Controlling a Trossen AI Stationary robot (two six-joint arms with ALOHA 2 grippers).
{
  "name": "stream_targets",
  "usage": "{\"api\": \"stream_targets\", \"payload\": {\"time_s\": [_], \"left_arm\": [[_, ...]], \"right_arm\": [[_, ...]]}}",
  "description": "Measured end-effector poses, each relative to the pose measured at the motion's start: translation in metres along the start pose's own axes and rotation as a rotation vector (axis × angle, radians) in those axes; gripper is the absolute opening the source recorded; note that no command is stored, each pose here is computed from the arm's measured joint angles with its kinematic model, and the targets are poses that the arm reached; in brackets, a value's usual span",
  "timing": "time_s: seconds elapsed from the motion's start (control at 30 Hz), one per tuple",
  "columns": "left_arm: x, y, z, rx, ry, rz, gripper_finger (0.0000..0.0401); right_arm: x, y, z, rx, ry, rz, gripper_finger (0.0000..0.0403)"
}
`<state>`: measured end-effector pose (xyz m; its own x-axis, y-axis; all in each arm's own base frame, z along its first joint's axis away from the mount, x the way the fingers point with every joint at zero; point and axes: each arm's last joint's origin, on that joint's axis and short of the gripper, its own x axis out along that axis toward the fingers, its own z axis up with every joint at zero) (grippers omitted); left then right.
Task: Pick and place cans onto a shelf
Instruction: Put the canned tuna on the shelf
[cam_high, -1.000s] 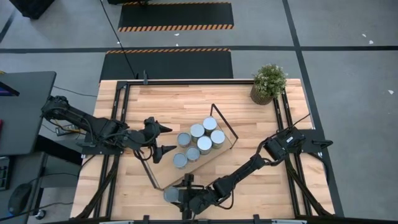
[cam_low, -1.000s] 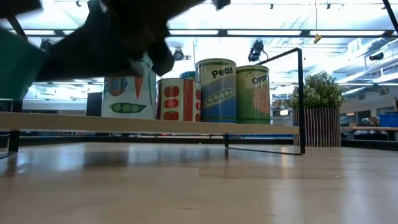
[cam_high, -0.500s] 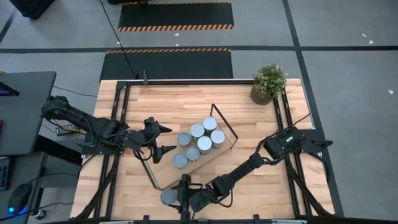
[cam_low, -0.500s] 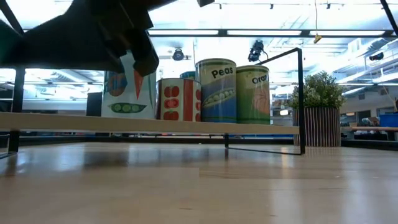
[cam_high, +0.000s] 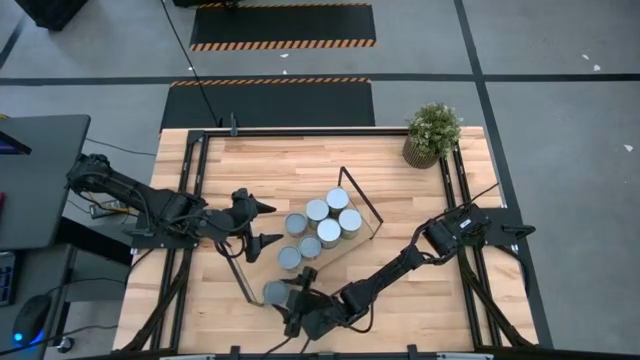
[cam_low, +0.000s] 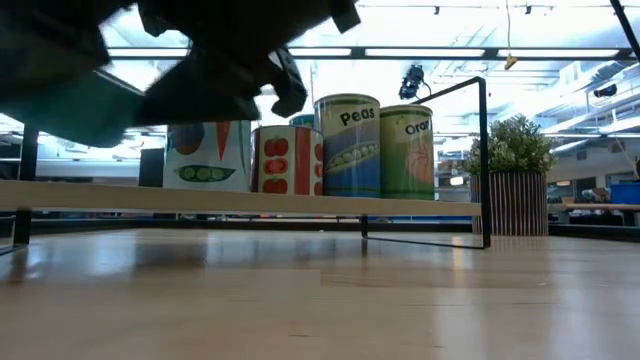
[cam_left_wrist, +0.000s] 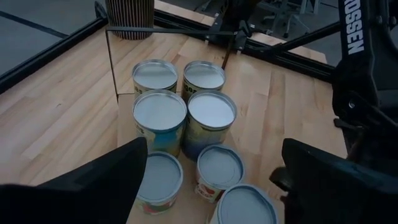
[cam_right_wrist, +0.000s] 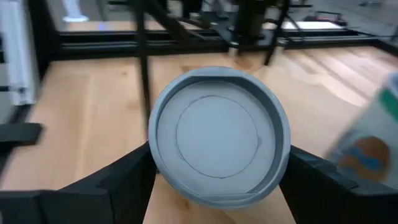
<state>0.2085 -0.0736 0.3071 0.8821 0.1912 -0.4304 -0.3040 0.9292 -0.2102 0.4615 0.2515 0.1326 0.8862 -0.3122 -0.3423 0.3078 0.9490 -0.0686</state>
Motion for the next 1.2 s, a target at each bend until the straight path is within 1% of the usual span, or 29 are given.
{"api": "stream_targets", "payload": {"time_s": [0.1,0.27,0.43,0.53,0.73,0.97,1.2], "left_arm": [[0.0,0.0,0.0,0.0,0.0,0.0,0.0377],[0.0,0.0,0.0,0.0,0.0,0.0,0.0377],[0.0,0.0,0.0,-0.005,0.0,0.0,0.0377],[0.0,0.0,0.0,-0.005,-0.001,0.0,0.0377],[0.0,0.0,0.0,-0.006,-0.001,-0.001,0.0377],[0.0,0.0,0.0,-0.007,-0.001,-0.001,0.0377],[0.0,0.0,0.0,-0.008,-0.001,-0.001,0.0377]], "right_arm": [[0.004,-0.005,-0.001,0.023,0.02,-0.021,0.031],[0.011,-0.011,0.001,0.047,0.03,-0.005,0.031],[0.016,-0.016,0.002,0.128,0.047,0.021,0.031],[0.019,-0.019,0.003,0.15,0.048,0.015,0.031],[0.023,-0.023,0.004,0.167,0.053,0.016,0.0311],[0.023,-0.023,0.004,0.185,0.059,0.026,0.0326],[0.023,-0.022,0.004,0.211,0.059,0.026,0.0328]]}}
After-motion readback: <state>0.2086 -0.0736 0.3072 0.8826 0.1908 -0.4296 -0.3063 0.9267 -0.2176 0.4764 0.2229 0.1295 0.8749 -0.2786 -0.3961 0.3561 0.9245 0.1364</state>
